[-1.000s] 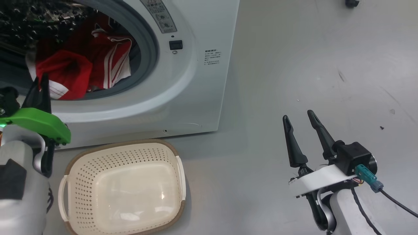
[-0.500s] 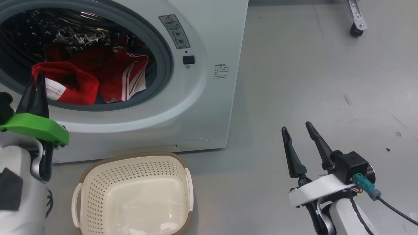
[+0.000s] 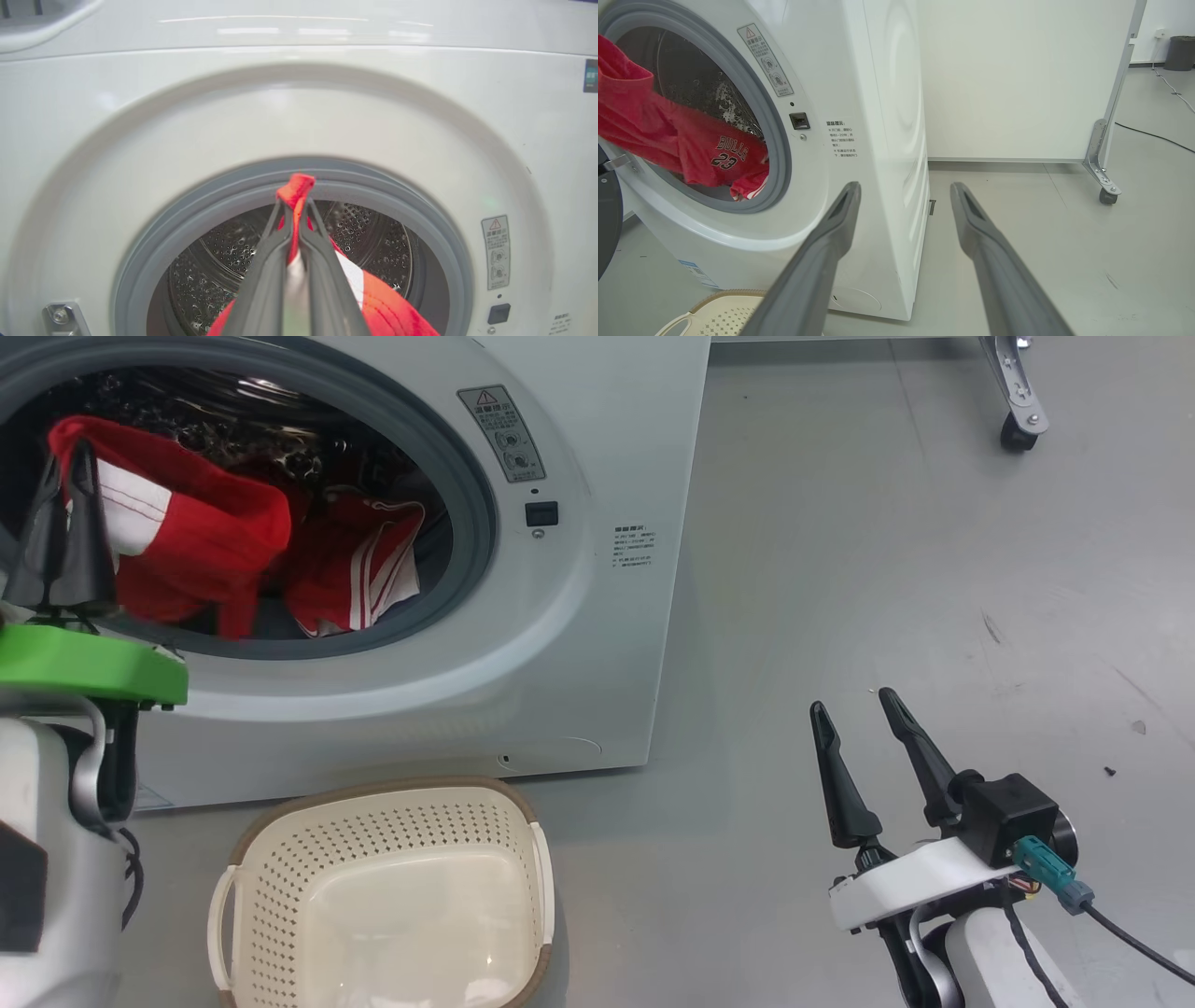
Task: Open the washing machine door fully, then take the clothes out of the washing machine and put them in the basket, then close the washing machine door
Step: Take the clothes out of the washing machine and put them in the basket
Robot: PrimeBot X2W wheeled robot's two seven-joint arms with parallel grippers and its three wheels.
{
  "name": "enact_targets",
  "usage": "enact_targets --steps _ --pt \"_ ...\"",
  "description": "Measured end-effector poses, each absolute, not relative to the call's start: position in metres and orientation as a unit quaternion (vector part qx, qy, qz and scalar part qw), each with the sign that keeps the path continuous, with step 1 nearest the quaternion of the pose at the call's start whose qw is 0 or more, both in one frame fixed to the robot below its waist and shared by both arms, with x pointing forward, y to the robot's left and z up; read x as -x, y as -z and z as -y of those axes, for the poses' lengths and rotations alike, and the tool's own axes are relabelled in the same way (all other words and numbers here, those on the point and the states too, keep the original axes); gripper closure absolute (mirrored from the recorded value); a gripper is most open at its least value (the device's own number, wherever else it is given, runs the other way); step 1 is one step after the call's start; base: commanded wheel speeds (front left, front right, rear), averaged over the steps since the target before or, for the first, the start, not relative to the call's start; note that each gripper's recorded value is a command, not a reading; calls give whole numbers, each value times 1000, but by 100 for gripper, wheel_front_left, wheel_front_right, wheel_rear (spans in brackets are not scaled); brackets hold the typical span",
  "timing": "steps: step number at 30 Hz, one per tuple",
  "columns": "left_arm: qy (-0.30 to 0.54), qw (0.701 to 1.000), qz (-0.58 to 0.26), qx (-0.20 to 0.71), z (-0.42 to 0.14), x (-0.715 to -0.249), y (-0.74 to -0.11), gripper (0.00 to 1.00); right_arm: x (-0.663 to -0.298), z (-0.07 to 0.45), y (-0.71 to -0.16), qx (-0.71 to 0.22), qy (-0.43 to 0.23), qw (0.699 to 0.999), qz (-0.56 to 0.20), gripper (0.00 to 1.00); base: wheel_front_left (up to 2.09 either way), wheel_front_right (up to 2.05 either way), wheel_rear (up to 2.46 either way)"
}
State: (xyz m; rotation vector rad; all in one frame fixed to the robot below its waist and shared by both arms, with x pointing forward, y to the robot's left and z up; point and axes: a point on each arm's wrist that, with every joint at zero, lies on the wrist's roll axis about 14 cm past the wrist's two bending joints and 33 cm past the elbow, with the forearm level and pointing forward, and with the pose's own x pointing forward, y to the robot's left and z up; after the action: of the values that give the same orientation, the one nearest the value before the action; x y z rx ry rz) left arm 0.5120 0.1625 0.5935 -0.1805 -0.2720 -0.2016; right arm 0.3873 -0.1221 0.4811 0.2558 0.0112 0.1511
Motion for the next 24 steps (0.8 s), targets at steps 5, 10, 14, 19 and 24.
enact_targets --steps 5,10,14,19,24 --pt "108 976 166 89 -159 -504 -610 100 -387 122 -482 -128 -75 989 -4 0 0 0 0" --pt "110 969 200 92 -159 -494 -629 100 -387 123 -483 -128 -74 989 -3 0 0 0 0" --pt "115 959 239 99 -156 -487 -653 100 -388 123 -483 -128 -75 989 -2 0 0 0 0" --pt "118 956 252 94 -154 -480 -660 100 -388 122 -483 -128 -76 989 -2 0 0 0 0" --pt "127 966 205 95 -146 -472 -625 100 -388 121 -483 -128 -77 989 -3 0 0 0 0"
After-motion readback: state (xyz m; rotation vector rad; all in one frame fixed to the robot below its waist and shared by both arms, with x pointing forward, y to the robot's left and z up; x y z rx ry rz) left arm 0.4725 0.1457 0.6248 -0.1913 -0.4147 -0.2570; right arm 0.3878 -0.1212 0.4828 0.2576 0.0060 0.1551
